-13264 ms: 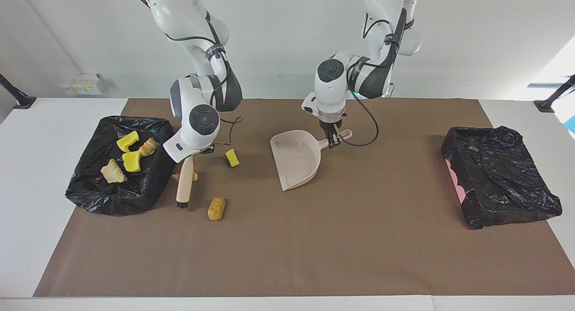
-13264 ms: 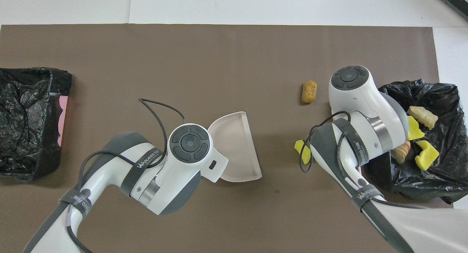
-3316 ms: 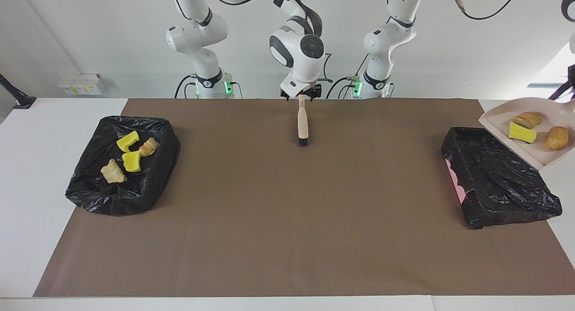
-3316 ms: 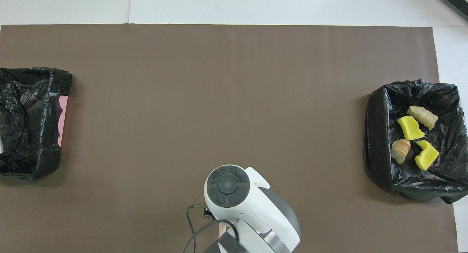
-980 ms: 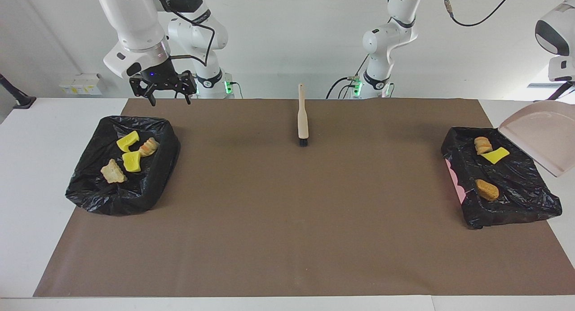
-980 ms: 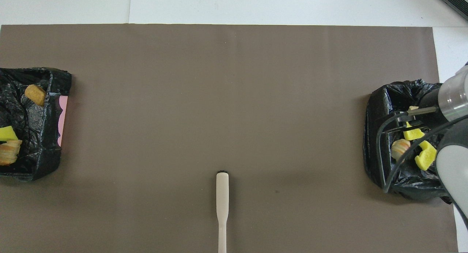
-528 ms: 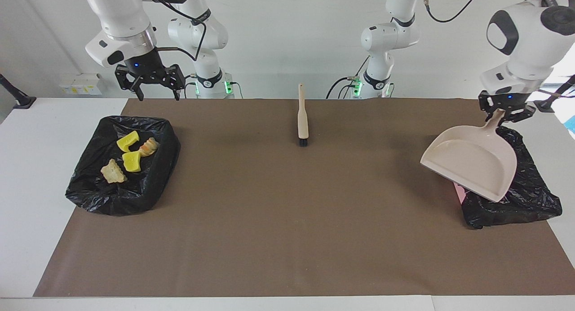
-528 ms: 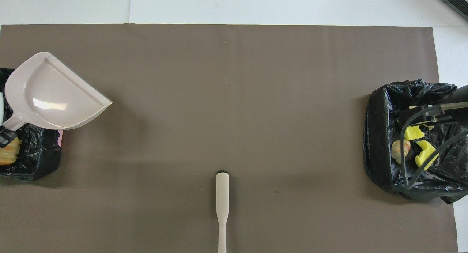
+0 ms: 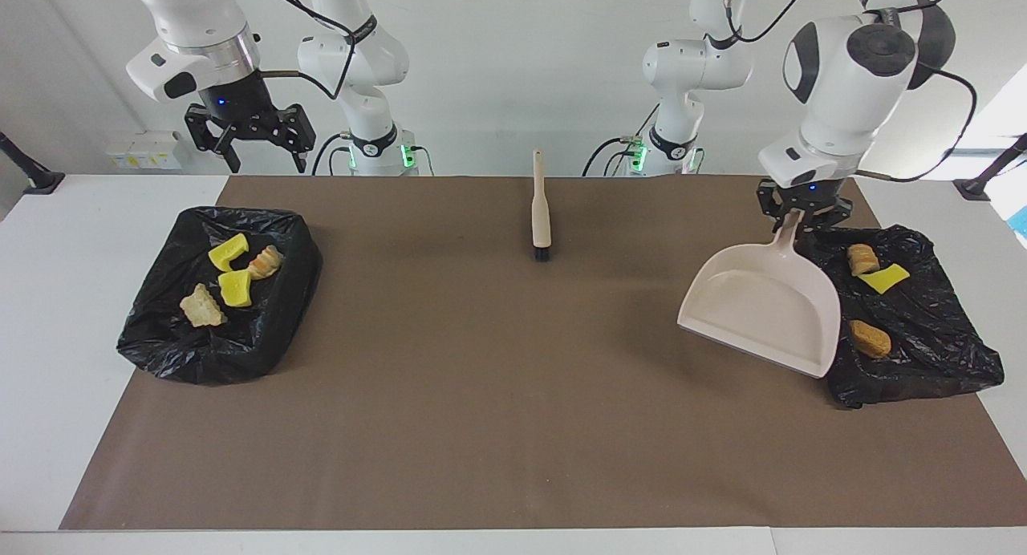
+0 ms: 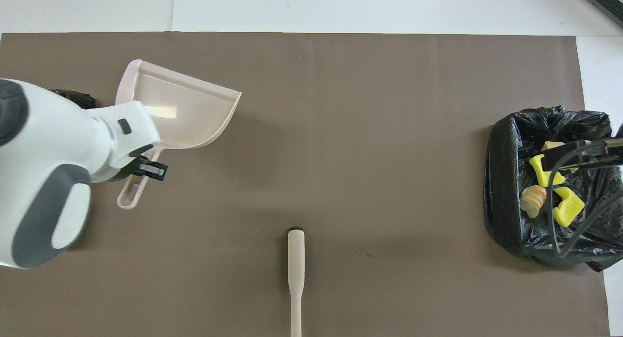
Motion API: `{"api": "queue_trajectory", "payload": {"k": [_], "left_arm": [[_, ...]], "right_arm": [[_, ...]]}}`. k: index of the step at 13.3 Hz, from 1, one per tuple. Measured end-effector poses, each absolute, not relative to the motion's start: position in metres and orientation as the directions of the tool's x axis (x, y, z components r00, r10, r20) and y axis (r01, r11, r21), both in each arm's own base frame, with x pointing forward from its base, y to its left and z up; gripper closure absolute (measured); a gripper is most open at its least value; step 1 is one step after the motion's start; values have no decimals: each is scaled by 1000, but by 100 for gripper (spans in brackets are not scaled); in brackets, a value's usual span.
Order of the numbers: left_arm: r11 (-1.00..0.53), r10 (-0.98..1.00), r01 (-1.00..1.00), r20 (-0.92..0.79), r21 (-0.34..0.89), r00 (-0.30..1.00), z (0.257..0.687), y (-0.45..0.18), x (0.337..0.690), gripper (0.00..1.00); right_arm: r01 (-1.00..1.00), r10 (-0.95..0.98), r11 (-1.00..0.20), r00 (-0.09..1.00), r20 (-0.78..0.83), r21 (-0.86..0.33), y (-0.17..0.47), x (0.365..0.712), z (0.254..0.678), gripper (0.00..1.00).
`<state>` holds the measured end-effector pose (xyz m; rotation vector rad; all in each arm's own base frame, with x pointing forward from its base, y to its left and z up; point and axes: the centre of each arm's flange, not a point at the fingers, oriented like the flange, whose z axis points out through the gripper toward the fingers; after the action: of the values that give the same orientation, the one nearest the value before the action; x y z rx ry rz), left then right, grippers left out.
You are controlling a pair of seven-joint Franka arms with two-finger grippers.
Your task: Sweep and dump trash in bin
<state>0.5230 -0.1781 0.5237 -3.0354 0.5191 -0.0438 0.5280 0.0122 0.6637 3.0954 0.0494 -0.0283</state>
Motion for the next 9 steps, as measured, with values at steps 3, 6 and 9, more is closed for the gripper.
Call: {"api": "queue_trajectory", "payload": {"k": [3, 6, 9], "left_arm": [[-973, -230, -228, 53, -48, 972, 482, -270, 514, 69], [-989, -145, -144, 63, -7, 987, 436, -343, 514, 69], [-990, -126, -129, 57, 48, 990, 408, -380, 520, 69]], "right_arm": [[18, 17, -999, 1000, -16, 44, 4, 528, 665, 0], [3, 3, -1000, 1000, -20, 31, -3, 528, 663, 0], [-30, -30, -999, 999, -24, 16, -3, 528, 660, 0]]}}
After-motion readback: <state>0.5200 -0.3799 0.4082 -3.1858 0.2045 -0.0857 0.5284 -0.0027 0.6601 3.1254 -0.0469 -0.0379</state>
